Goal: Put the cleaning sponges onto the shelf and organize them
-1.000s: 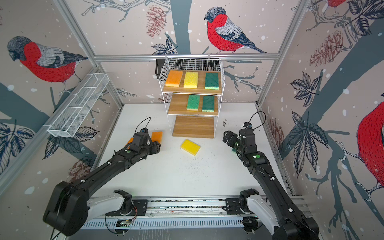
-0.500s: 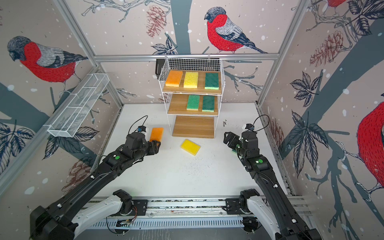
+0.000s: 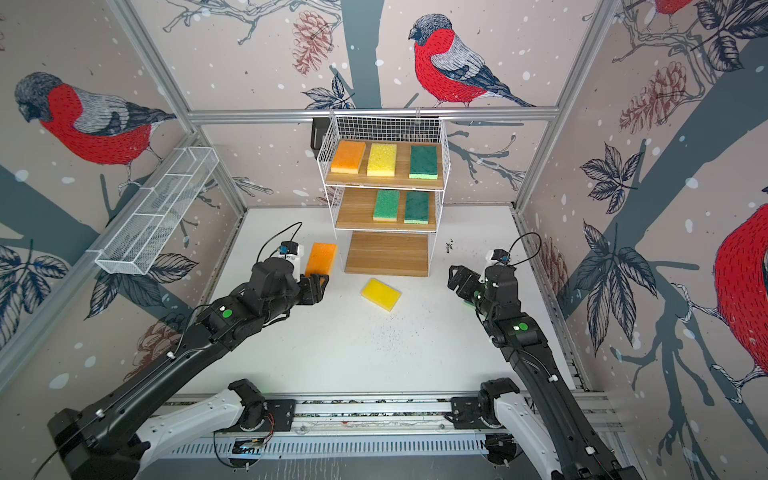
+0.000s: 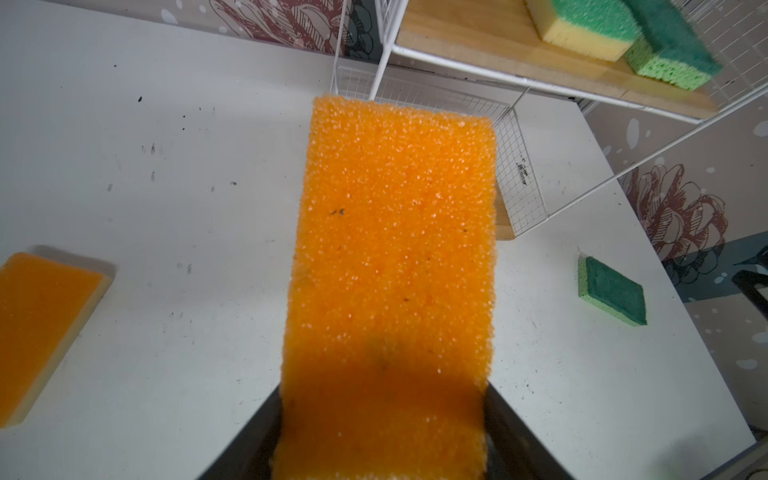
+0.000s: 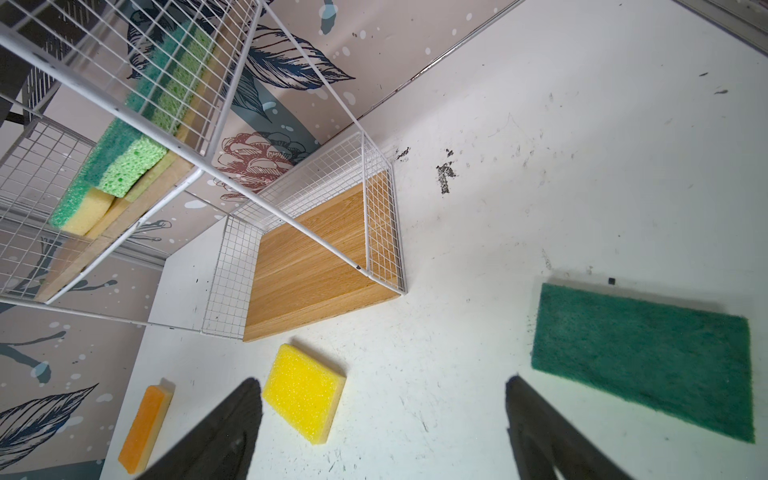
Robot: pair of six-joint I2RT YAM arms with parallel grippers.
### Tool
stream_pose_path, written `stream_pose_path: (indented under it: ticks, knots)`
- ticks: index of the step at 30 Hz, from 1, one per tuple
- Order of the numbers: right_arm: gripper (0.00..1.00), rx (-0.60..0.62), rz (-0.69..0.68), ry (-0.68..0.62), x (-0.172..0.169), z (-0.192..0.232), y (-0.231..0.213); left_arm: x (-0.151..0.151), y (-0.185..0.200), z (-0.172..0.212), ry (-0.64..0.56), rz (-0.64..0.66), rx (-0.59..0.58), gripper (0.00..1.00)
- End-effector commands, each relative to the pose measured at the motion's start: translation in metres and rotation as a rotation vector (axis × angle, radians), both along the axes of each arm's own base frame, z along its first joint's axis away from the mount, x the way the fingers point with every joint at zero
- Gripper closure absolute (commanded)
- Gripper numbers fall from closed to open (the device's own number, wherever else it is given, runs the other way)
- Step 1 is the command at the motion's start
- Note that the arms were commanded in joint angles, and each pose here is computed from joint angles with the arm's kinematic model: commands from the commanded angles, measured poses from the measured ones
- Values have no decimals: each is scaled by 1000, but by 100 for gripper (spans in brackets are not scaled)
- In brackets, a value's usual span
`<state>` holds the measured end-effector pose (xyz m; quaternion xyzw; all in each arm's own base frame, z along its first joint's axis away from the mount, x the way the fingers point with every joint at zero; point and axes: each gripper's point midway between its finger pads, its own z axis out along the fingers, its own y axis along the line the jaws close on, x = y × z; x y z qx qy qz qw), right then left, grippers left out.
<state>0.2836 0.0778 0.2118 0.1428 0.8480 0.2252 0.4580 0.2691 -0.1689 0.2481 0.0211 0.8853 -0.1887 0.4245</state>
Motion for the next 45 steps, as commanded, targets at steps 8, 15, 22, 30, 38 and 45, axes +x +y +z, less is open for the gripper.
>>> stream_pose_path:
  ticks: [8,15,22,30,38,45]
  knots:
    - [9,-4,-10,-14,-6,4,-4,17,-17,42,-109,-27,-29,36]
    - [9,-20,-9,-15,-6,3,-5,25,-34,54,-143,-49,-39,36]
    - [8,-41,3,-34,-7,7,-5,40,-49,68,-205,-43,-23,36]
    - [7,-78,83,-93,-11,19,3,59,-56,79,-243,-4,-19,36]
    - [7,-101,194,-120,-17,23,17,73,-65,85,-267,15,-41,36]
    - [7,-120,208,-116,-16,21,18,87,-80,83,-271,7,-56,36]
